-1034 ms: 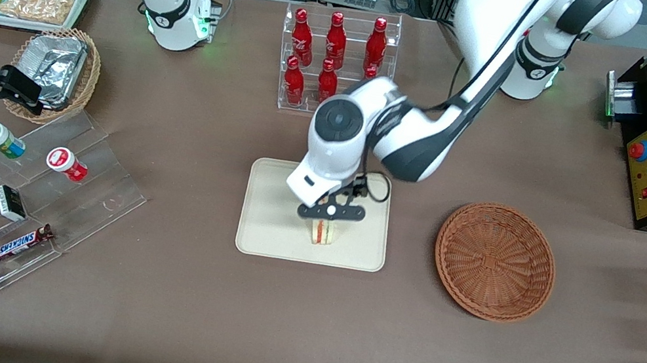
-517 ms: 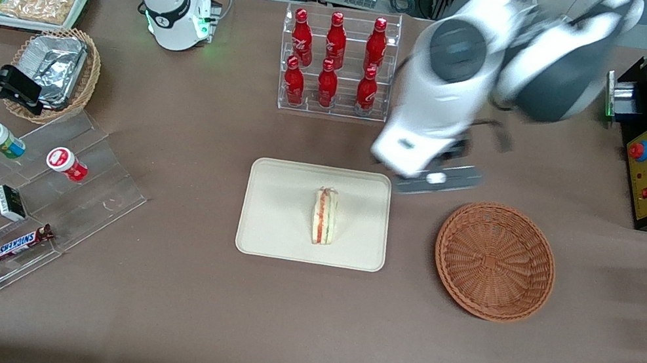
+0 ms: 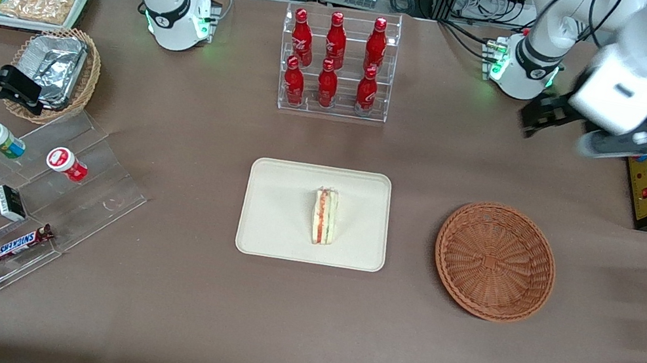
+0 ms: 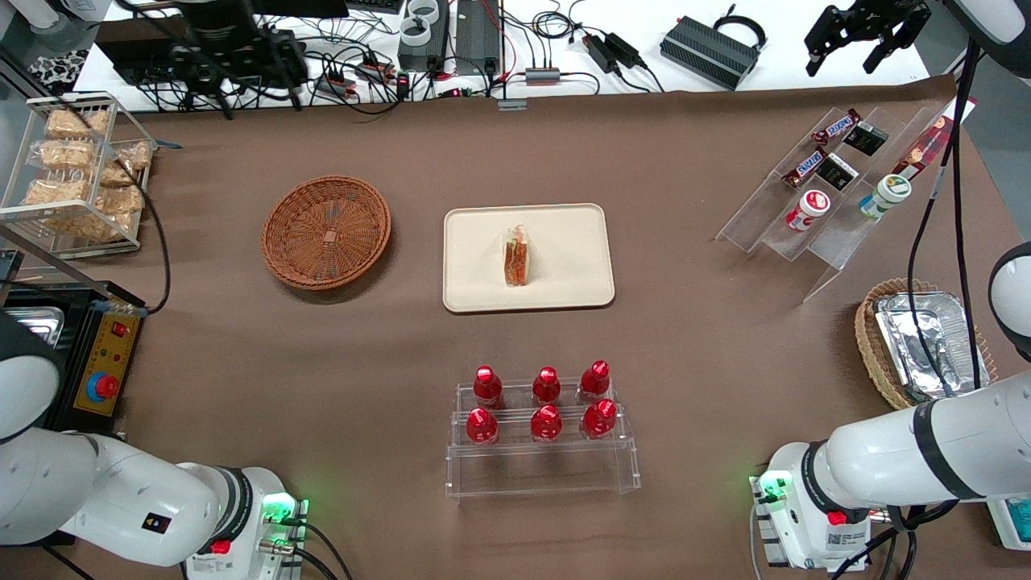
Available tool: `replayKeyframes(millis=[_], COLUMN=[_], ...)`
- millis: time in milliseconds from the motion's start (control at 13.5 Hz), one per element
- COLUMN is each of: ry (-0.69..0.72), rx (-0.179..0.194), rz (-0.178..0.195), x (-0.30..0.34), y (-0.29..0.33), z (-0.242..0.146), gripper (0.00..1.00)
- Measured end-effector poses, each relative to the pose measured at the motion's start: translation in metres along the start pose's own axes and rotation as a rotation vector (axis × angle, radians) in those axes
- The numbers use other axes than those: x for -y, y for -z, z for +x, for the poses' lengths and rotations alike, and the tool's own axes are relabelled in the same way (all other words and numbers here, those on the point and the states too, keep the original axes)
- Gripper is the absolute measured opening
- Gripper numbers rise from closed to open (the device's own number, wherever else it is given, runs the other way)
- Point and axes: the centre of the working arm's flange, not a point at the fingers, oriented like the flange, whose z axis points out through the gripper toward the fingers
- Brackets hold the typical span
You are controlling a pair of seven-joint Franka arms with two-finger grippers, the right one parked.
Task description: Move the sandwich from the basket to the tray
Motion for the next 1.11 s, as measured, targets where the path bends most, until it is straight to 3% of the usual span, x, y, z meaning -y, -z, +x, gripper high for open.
replayKeyframes(millis=[369, 664, 1107], ry=[-0.047, -0.077, -0.086], rx=[0.001, 0.004, 0.005], rz=[-0.023, -0.011, -0.011], x=[0.093, 0.134, 0.141], y=[0.002, -0.005, -0.020], z=[0.003, 0.017, 0.035], gripper=[1.00, 1.00, 1.00])
